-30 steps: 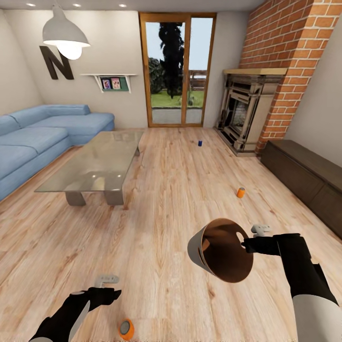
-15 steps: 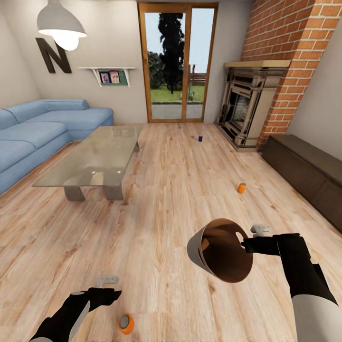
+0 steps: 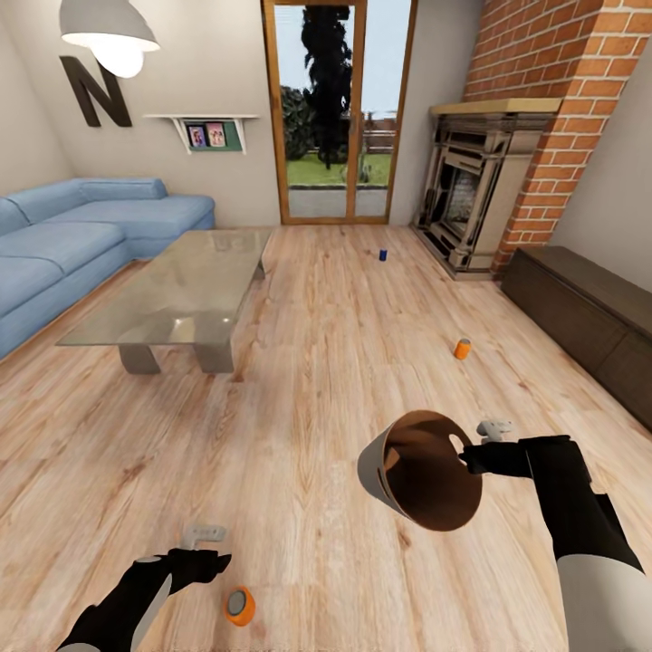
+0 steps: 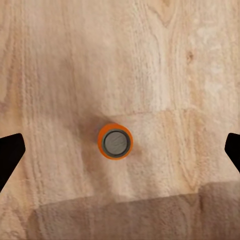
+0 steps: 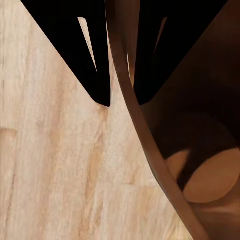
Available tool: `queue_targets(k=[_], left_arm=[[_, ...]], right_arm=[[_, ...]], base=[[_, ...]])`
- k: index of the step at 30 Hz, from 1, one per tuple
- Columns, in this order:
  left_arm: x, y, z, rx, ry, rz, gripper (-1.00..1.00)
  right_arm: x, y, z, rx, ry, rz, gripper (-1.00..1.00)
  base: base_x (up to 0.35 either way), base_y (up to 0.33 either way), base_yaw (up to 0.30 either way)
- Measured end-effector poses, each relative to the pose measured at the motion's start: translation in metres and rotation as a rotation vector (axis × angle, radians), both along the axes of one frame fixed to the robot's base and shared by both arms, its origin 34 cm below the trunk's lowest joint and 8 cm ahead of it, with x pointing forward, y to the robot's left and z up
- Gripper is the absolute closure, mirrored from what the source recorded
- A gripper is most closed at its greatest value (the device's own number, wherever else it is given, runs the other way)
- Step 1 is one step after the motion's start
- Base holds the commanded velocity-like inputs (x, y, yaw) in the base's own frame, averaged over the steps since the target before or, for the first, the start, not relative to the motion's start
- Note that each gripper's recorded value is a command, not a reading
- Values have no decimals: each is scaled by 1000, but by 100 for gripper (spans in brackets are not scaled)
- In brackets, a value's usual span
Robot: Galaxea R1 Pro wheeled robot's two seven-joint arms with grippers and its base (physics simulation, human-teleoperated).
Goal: Put the three can of soda from the living room inside the tash can in the kitchen.
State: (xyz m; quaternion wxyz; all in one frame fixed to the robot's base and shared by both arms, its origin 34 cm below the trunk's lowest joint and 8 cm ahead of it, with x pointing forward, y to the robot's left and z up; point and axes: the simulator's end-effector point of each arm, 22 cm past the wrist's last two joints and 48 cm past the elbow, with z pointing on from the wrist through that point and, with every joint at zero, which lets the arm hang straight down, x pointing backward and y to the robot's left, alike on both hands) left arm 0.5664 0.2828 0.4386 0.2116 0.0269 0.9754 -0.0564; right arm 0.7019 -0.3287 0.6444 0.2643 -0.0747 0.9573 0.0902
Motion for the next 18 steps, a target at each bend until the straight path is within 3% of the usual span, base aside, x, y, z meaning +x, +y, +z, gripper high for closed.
queue_targets(k=[18], left_arm=[[-11,-1,-44,-1,19,0,-100]], right_arm=[[21,-7,-1,-33,-90,6,100]], base=[[0,0,0]])
